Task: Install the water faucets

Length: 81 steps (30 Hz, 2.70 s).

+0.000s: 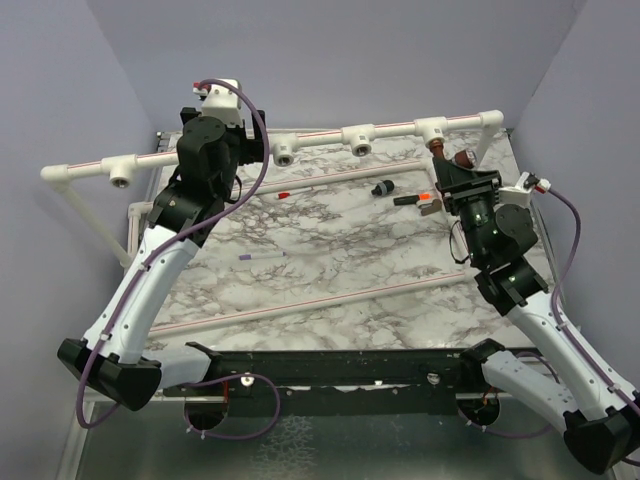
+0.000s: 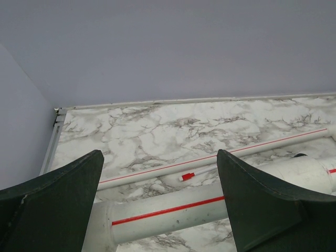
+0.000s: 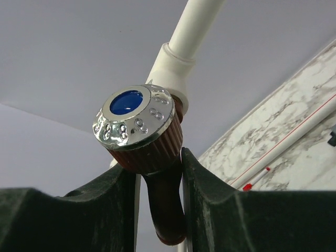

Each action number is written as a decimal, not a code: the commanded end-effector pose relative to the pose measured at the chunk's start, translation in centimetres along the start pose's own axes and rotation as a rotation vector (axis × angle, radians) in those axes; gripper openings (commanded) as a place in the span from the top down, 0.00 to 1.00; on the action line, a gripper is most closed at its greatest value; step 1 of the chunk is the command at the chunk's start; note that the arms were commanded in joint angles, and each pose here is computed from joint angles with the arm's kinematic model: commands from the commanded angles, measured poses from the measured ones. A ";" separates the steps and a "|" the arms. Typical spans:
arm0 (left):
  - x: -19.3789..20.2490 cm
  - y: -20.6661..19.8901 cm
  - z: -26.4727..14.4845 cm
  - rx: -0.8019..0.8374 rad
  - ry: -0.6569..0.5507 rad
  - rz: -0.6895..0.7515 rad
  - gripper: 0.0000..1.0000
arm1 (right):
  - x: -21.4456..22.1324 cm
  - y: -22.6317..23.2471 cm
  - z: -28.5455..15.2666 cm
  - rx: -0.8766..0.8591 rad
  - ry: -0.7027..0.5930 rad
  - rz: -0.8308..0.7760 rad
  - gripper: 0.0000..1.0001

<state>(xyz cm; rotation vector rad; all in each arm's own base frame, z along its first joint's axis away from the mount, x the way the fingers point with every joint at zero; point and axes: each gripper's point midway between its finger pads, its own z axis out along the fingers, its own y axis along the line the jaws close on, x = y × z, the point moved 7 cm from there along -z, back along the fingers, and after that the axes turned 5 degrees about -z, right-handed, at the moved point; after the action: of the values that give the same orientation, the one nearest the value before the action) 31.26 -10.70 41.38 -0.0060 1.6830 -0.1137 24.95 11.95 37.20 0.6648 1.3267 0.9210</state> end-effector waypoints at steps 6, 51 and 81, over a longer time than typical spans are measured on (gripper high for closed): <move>6.3 -2.5 0.7 0.147 0.269 0.081 0.09 | 2.0 0.2 -1.1 0.068 0.108 0.434 0.99; 6.6 -2.7 1.0 0.150 0.282 0.085 0.09 | -6.2 -0.1 -6.7 0.082 -0.018 -0.723 0.27; 6.6 -2.9 1.1 0.160 0.292 0.086 0.09 | -8.3 -0.4 -3.3 -0.260 0.142 -2.582 0.17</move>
<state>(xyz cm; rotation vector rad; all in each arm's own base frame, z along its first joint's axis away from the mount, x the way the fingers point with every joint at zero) 31.65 -11.05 41.21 0.0050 1.6999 -0.1176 21.36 3.93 39.14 -1.1620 1.2356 -0.8248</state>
